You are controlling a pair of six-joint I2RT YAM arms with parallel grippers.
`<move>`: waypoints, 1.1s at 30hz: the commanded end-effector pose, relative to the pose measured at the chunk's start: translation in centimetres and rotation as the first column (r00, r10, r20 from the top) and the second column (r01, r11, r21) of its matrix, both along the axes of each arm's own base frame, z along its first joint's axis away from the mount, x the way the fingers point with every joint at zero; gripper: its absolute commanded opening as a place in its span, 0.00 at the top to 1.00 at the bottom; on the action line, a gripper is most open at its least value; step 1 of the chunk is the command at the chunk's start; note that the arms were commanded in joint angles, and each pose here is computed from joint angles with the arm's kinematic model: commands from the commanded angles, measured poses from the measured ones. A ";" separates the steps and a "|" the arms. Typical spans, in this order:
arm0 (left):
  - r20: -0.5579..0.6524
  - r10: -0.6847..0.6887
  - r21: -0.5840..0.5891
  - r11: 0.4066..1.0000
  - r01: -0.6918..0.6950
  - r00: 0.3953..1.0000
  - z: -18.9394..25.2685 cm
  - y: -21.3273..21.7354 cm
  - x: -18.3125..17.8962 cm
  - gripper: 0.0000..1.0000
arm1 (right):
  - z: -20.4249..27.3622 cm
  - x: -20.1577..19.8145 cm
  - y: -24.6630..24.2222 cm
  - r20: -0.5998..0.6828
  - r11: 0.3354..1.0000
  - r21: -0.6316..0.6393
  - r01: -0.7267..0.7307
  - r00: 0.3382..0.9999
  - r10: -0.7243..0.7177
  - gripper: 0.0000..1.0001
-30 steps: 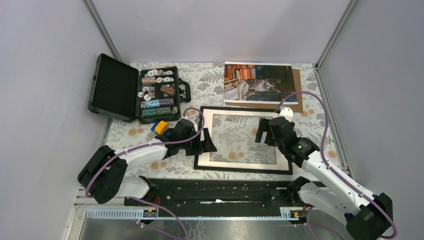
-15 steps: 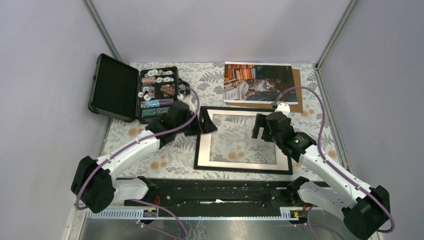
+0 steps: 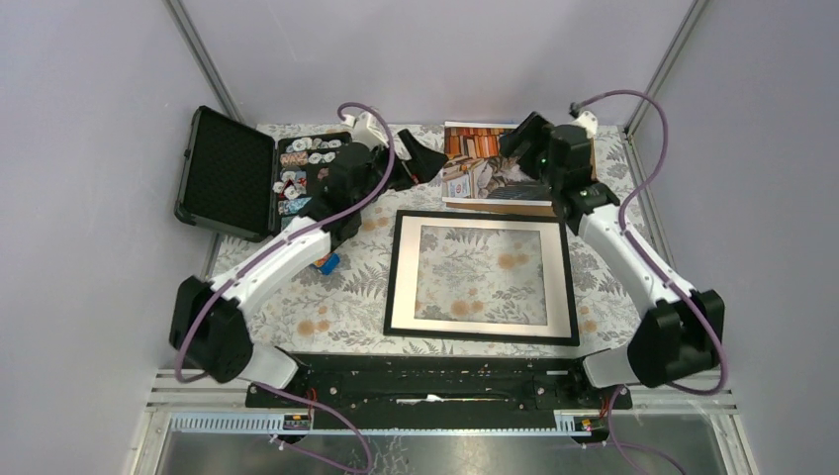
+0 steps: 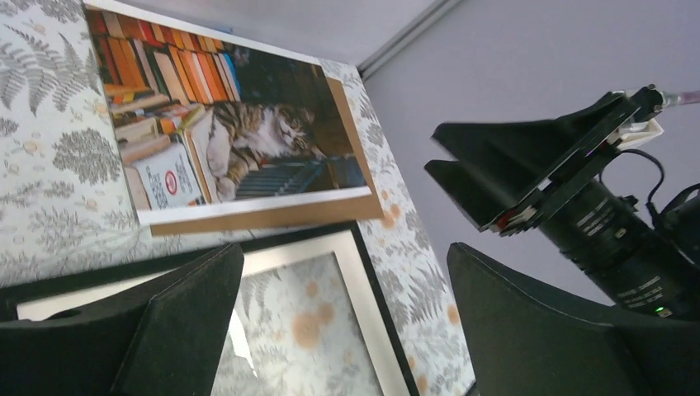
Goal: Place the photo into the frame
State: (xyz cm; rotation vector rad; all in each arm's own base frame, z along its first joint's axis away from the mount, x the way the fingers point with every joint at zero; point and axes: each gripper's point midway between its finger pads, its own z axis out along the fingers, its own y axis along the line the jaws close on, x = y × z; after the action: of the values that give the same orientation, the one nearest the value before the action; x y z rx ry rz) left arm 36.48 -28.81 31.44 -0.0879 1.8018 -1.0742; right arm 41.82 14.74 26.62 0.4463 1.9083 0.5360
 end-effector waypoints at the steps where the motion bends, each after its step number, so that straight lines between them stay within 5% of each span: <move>1: 0.132 0.073 -0.045 0.997 -0.068 0.988 2.3 -1.2 4.6 0.01 | 2.9 6.0 -3.1 0.103 0.962 0.260 0.078 0.989 -0.108 0.00; 5: 0.150 0.117 0.000 0.993 -0.118 0.982 -0.7 -2.3 9.0 0.01 | 0.4 9.7 -5.5 0.095 0.948 0.314 0.056 0.991 -0.090 0.00; 13: 0.087 0.069 0.018 0.997 -0.071 0.994 -8.5 -6.0 16.1 0.01 | -9.0 10.6 -11.7 -0.092 0.991 0.060 0.122 0.989 -0.116 0.00; 18: -0.013 -0.050 0.091 0.995 0.051 0.999 -13.9 -7.1 16.4 0.01 | -14.0 10.2 -16.1 -0.222 0.976 -0.088 0.199 0.951 -0.214 0.00; 33: -0.293 0.143 -0.021 0.988 -0.155 0.946 -21.5 -4.4 14.9 0.01 | -21.7 9.6 -21.2 -0.471 0.943 -0.230 0.240 0.821 -0.324 0.00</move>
State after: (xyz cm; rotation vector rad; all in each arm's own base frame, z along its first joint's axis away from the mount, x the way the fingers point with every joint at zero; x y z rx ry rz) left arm 51.45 -33.97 9.66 -0.2783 2.0490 -0.9985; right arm 51.02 -4.60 4.69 0.8062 2.2864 0.1479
